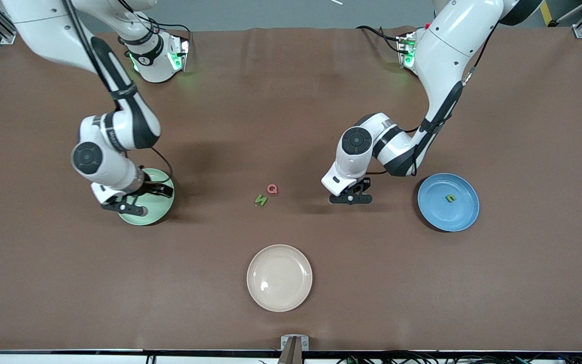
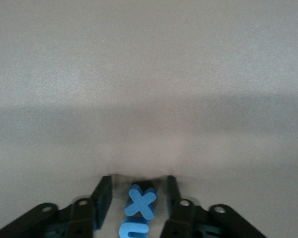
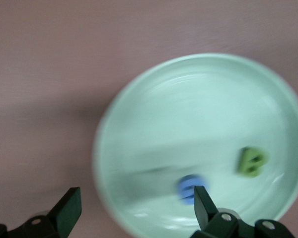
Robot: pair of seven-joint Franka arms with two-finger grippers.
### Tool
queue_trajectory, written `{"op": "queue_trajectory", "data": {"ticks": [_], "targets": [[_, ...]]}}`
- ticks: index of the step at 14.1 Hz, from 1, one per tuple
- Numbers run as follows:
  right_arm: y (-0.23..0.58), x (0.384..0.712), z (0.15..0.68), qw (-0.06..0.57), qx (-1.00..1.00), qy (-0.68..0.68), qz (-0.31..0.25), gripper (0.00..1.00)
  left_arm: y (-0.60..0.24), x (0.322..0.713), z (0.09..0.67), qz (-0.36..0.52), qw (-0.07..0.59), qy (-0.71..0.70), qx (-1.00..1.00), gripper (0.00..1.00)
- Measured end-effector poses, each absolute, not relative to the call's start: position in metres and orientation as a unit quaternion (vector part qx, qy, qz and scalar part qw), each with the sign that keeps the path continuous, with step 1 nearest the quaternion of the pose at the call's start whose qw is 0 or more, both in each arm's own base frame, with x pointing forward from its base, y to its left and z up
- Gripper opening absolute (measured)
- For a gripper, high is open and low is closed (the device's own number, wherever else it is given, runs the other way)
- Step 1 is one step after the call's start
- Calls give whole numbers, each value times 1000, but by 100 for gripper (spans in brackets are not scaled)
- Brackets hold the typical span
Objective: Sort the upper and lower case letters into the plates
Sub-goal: 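Release the B and reach the green N with the right gripper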
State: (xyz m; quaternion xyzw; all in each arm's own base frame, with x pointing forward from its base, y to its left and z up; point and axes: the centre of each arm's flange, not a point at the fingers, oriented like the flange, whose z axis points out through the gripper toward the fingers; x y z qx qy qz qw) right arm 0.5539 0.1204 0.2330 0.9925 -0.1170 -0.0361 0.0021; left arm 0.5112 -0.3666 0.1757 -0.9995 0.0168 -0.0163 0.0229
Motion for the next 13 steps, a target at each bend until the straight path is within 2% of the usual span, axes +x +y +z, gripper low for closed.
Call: {"op": "queue_trajectory", "data": {"ticks": [5,6,13], "targets": [[258,548,264,-16,979,-202,1,100,-366,511,175,-16,23,17,-999,45],[281,548,265,-21,977,-214,3,100,-367,511,175,-16,22,17,-999,42],[383,546,209,-29,968,-250,-5,100,-368,510,176,-18,21,17,-999,30]]}}
